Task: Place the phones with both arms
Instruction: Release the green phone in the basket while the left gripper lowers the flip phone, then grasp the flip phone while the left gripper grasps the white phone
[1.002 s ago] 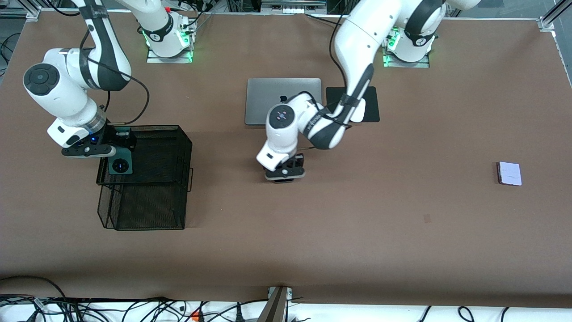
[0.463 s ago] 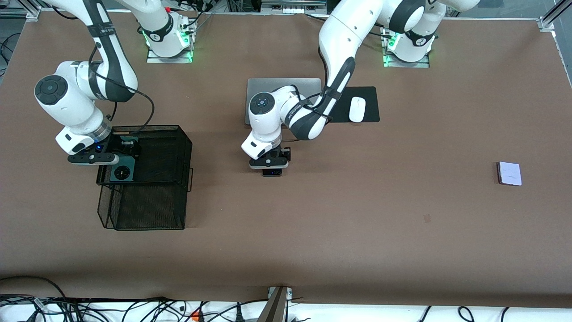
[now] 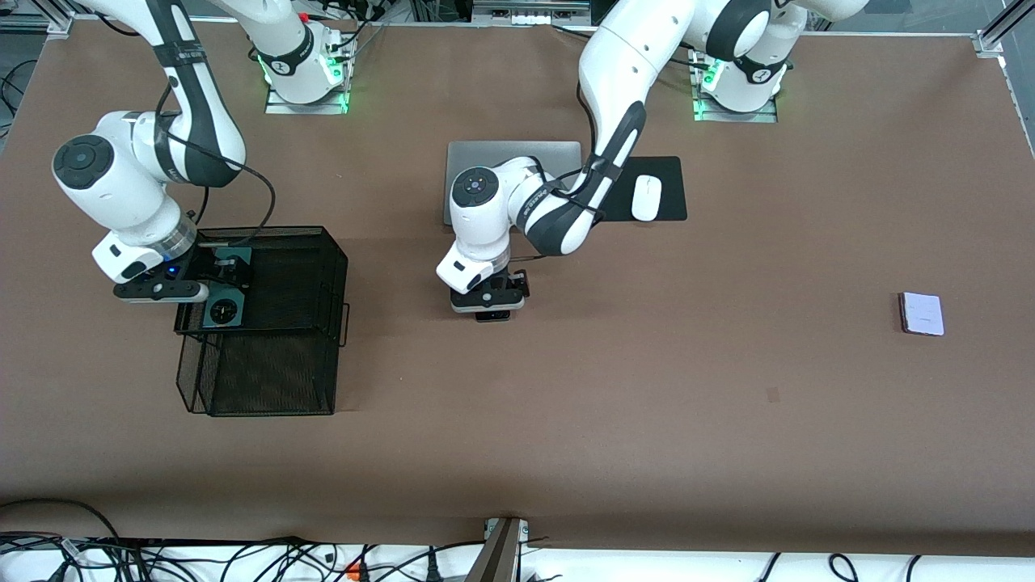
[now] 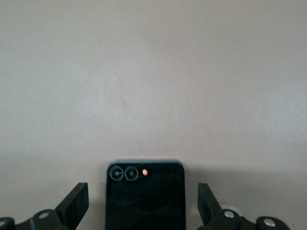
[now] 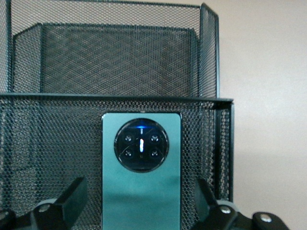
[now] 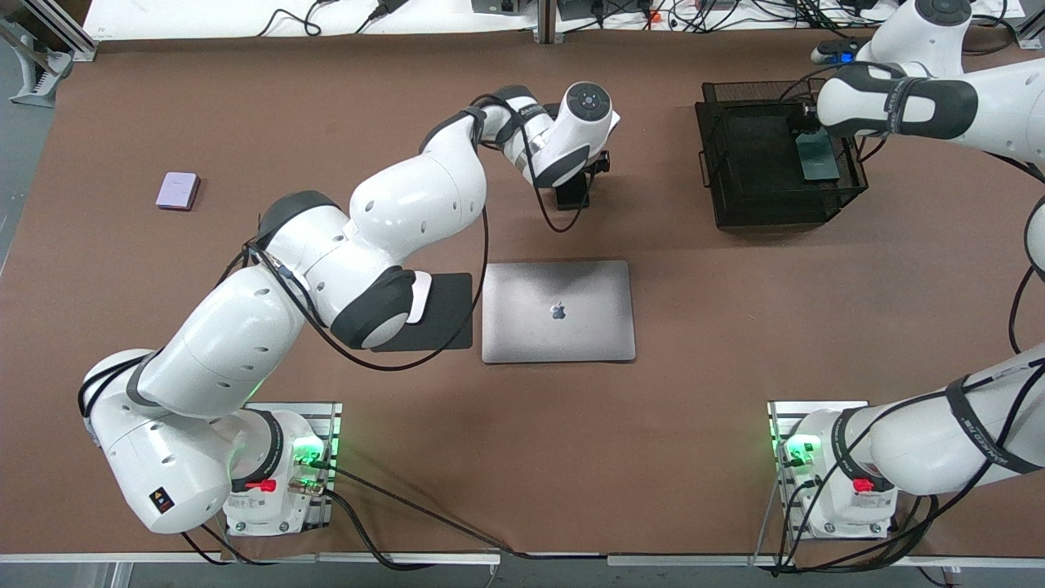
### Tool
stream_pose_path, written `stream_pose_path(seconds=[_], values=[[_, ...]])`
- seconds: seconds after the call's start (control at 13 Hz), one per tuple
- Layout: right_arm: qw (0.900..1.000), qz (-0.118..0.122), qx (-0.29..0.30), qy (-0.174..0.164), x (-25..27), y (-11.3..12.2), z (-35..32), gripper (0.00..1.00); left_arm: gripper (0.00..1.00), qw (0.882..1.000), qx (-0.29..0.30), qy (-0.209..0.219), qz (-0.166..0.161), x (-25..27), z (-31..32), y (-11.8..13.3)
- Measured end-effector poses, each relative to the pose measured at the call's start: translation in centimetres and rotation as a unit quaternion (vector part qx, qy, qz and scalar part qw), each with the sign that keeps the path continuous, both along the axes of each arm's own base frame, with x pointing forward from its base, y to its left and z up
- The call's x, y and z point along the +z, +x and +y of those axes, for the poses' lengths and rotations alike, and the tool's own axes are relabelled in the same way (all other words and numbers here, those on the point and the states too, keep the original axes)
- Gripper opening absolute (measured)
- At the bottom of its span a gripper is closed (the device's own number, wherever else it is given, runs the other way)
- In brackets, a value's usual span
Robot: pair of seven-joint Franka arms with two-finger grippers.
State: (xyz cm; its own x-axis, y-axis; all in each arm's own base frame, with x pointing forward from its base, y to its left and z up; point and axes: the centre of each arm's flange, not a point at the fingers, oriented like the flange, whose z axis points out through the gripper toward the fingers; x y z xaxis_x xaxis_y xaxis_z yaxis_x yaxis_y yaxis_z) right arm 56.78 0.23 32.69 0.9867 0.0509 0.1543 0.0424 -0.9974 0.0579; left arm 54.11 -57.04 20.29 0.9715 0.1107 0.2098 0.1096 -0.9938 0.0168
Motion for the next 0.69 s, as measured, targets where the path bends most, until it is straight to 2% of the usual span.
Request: stream_pose_path(seconds=[0.15,0.31,0.46,0.69], values=[[0.999,0.024,-0.016,0.015,3.0,1.5,0.9,0.99,1.0,1.0,0.024,0.003,0.0,3.6,1.9,2.1],[0.997,0.041,-0.044,0.038,6.8,2.9,4.4,0.99,1.0,0.998,0.061,0.013,0.015,6.0,5.5,3.8],[0.996,0.034,-0.061,0.048,9.0,3.5,11.1,0.99,1.0,0.995,0.091,0.033,0.034,6.2,10.7,5.1],[0.995,0.035,-0.077,0.048,7.0,2.8,25.1,0.99,1.0,0.991,0.101,0.052,0.066,7.2,21.2,7.8]])
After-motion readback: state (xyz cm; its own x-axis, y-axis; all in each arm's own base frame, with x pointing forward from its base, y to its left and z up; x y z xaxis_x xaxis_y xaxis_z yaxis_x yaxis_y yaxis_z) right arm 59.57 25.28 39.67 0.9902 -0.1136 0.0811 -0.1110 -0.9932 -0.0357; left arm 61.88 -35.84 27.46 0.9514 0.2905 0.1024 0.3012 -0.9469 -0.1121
